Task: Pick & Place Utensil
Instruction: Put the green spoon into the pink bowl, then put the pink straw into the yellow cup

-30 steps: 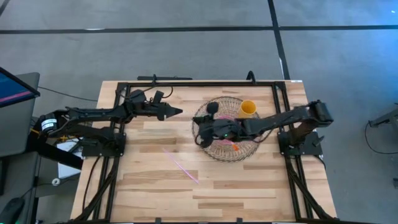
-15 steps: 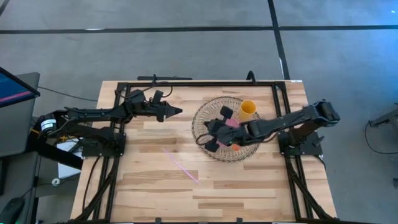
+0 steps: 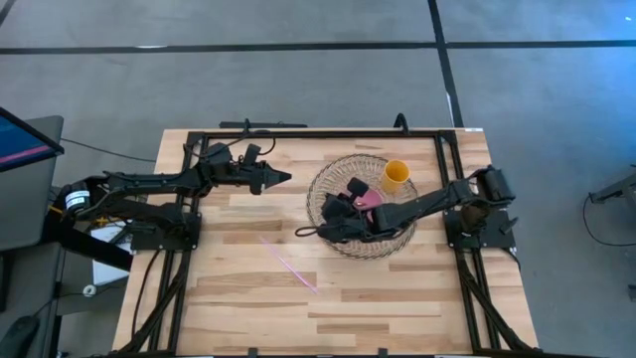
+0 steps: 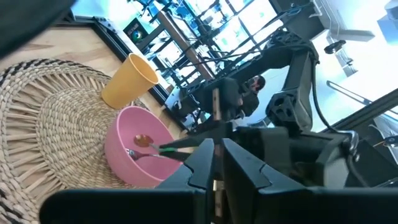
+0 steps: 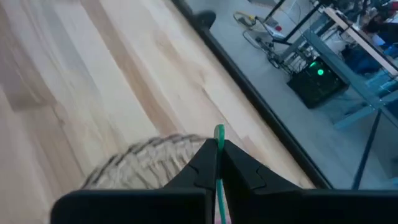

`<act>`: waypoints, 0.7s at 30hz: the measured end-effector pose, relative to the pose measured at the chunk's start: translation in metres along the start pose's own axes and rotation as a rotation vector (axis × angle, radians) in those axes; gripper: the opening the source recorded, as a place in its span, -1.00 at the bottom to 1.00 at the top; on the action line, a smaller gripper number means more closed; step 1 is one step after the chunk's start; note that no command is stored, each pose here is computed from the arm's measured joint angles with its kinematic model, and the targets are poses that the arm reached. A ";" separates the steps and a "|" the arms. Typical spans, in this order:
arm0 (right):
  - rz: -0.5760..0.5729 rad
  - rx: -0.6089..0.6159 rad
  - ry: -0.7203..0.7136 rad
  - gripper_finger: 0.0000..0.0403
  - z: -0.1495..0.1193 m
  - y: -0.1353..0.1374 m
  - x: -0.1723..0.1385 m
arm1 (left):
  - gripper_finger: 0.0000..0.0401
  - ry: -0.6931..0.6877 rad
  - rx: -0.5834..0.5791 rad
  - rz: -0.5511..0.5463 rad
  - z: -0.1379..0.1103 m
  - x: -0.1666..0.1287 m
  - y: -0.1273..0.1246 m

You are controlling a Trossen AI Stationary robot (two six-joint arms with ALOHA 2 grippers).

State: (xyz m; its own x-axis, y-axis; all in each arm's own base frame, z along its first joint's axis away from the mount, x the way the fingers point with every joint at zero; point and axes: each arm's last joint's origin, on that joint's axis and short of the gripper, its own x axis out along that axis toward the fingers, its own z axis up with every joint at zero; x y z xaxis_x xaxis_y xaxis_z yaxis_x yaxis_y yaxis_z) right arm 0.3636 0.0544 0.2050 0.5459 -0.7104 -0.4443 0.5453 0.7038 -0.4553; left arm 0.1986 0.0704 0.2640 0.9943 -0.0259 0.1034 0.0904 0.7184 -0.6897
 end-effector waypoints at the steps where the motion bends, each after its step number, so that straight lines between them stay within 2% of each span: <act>1: 0.000 -0.002 0.002 -0.96 -0.001 0.001 0.001 | -0.85 0.000 0.000 0.000 0.000 0.000 0.000; 5: 0.014 0.019 0.009 -0.95 -0.001 0.000 0.002 | -0.85 0.000 0.000 0.000 0.000 0.000 0.000; 10: 0.009 0.108 0.024 -0.92 0.000 -0.005 0.006 | -0.85 0.000 0.000 0.000 0.000 0.000 0.000; 16: 0.062 0.180 0.133 -0.86 -0.008 -0.013 0.016 | -0.85 0.000 -0.006 0.000 0.000 0.000 0.000; 21: 0.056 0.179 0.169 -0.84 -0.011 -0.017 0.021 | -0.85 0.000 -0.006 0.000 0.000 0.000 0.000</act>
State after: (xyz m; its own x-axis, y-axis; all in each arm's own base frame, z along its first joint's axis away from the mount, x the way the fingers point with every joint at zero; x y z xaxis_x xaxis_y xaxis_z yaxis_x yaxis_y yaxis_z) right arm 0.3586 0.0274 0.1952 0.4722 -0.6506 -0.5948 0.6298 0.7211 -0.2888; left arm 0.1986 0.0704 0.2640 0.9943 -0.0259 0.1034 0.0908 0.7141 -0.6941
